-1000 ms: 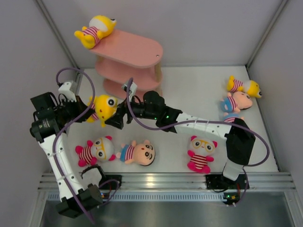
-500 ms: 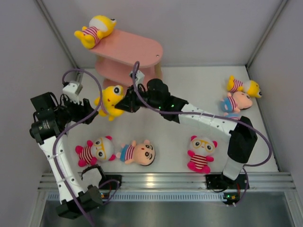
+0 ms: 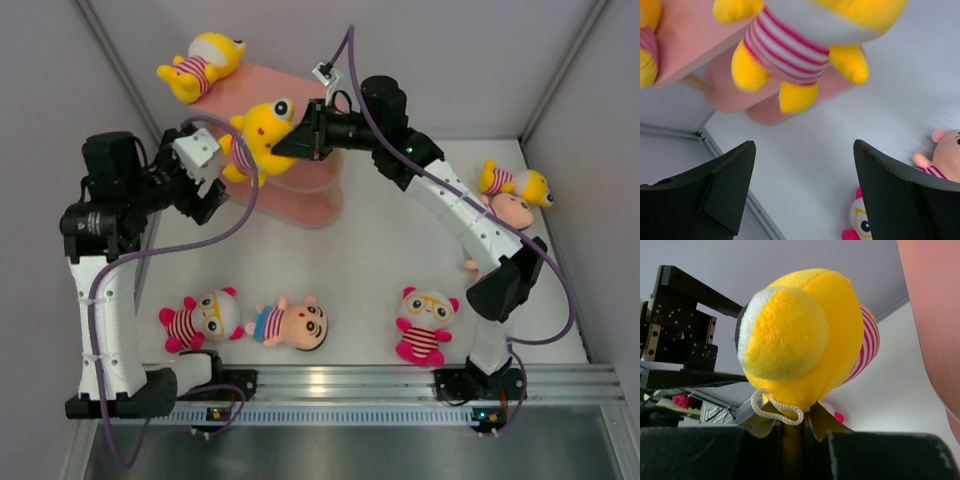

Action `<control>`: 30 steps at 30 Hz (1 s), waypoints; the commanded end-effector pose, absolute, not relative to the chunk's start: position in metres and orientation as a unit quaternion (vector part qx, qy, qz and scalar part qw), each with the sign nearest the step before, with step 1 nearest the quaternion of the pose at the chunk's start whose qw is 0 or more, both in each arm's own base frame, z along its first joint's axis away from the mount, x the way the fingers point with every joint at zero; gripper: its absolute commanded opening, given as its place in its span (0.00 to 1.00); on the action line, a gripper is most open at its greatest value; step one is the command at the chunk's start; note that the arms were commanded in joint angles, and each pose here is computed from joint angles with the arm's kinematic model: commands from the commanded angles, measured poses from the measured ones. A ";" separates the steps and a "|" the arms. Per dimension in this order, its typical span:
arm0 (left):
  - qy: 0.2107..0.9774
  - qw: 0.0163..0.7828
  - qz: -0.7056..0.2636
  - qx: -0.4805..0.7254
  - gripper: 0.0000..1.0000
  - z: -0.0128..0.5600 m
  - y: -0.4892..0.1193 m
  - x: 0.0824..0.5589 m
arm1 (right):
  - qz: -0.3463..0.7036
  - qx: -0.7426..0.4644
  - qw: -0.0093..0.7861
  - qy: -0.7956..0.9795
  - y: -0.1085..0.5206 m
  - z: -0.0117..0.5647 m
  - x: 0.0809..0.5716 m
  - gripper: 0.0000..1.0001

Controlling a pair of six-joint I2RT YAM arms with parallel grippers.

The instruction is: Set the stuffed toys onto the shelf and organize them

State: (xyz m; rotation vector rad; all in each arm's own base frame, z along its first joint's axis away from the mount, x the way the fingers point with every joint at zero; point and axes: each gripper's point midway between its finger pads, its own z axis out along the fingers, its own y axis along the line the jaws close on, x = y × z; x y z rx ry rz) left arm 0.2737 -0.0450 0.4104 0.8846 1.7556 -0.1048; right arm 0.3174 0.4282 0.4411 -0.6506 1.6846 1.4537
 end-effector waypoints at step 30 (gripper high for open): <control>0.729 0.587 -0.072 0.344 0.00 0.437 -0.122 0.363 | 0.575 -0.214 0.390 0.687 0.377 0.431 0.335 0.78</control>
